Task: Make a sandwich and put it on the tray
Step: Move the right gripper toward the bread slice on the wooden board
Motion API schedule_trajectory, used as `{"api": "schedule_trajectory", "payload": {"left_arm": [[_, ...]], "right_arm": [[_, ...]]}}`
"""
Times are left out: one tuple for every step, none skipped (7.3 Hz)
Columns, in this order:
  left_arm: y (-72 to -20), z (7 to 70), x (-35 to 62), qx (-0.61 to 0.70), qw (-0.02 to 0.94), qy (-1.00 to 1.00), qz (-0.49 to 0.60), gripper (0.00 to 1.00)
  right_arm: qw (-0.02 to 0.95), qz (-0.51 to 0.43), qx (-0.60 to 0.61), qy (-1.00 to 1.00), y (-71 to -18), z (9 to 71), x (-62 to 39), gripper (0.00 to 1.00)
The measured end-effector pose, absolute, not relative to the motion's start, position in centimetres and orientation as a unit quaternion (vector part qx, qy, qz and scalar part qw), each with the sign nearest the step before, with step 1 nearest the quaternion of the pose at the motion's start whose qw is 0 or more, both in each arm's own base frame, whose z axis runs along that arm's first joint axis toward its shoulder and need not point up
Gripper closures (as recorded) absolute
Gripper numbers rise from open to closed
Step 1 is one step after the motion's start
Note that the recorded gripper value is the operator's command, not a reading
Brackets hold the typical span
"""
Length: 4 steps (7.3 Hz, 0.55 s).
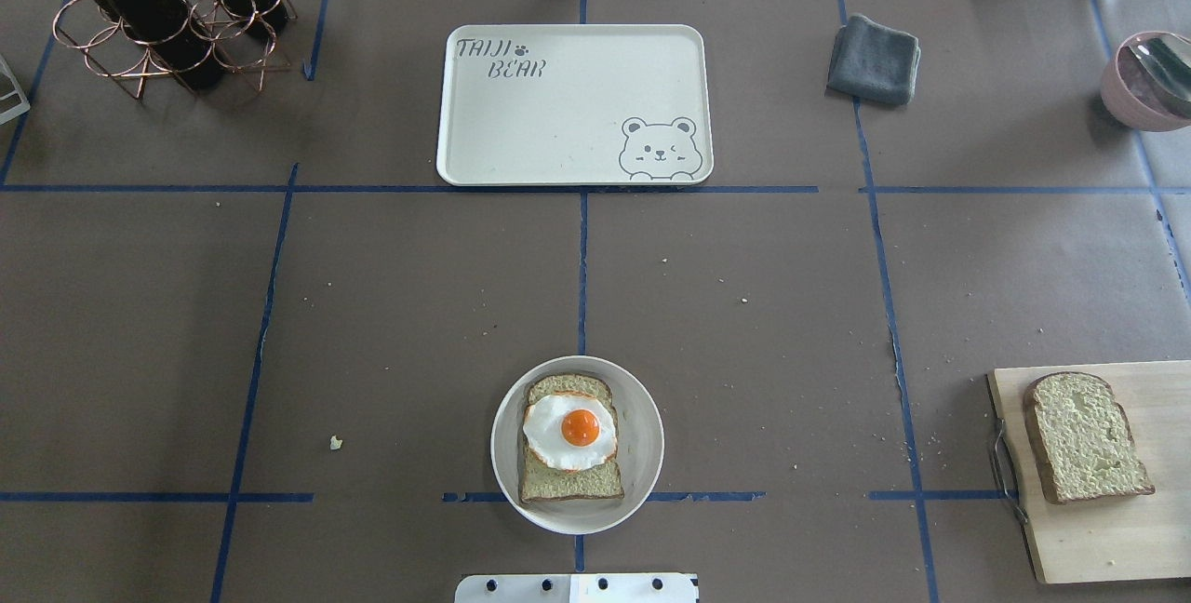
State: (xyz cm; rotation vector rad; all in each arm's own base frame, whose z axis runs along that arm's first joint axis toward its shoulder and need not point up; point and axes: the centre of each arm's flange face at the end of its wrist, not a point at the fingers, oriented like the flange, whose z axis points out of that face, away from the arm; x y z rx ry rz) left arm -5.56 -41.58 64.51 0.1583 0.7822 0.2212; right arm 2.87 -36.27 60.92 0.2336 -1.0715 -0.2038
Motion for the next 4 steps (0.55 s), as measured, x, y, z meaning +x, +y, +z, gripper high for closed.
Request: {"api": "schedule_trajectory", "payload": {"left_arm": [[-41.6,64.5,-5.6,0.077,0.915,0.38,0.107,0.0],[-41.6,64.5,-5.6,0.077,0.915,0.38,0.107,0.0],[-41.6,64.5,-5.6,0.078,0.915,0.38,0.108,0.0],[-41.6,64.5,-5.6,0.077,0.915,0.38,0.107,0.0]], "right_arm": [[0.838,-0.095,0.107,-0.527,-36.2,59.6,1.8,0.0],[0.852,-0.087,0.104,-0.506,-36.1,59.1,0.2,0.0],[0.871,-0.064,0.093,-0.478,-36.1,59.3,-1.6,0.03],[0.884,-0.034,0.083,-0.46,-35.6,59.6,-3.6,0.08]]}}
